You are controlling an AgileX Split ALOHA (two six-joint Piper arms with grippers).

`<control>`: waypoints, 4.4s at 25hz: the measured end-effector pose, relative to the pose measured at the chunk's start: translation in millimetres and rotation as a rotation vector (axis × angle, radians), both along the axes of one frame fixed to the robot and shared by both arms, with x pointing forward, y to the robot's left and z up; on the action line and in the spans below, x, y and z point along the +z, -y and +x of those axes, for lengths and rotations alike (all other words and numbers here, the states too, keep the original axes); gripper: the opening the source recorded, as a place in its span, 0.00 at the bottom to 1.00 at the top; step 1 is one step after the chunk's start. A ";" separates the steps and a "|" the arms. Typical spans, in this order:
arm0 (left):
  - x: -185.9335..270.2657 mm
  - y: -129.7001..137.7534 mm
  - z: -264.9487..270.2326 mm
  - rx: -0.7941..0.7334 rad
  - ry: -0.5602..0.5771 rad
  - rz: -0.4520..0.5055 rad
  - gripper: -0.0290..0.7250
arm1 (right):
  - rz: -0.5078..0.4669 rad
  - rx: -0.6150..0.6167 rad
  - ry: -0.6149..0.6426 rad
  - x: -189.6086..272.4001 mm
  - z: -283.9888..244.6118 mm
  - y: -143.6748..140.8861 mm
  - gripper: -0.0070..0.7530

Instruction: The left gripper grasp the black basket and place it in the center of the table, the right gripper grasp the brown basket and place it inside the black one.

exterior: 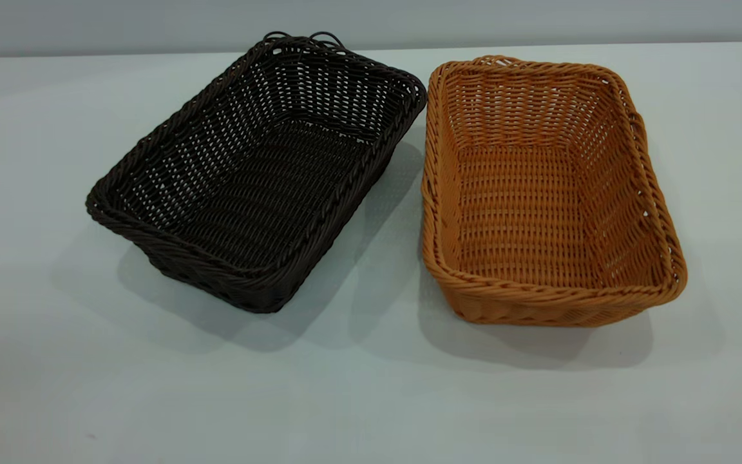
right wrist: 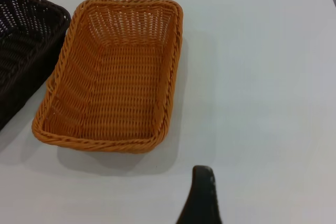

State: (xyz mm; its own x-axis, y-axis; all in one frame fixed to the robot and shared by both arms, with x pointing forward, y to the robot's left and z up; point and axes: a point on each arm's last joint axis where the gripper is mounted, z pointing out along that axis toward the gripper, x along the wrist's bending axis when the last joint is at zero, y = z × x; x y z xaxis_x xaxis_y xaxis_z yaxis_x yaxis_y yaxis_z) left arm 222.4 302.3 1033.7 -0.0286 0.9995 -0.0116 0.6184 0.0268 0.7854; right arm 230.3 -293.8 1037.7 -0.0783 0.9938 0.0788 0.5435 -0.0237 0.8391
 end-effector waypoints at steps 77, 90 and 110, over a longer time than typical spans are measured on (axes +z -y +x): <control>-163.6 113.6 445.9 -0.437 -0.467 0.193 0.80 | 0.591 0.009 -0.853 -66.5 211.9 -56.3 0.72; -201.8 114.6 449.5 -0.441 -0.481 0.195 0.54 | 0.807 -0.136 -1.003 -132.9 247.5 -66.6 0.72; -141.9 106.7 463.6 -0.488 -0.344 0.260 0.14 | 0.840 -0.396 -1.147 -223.8 285.1 -88.4 0.71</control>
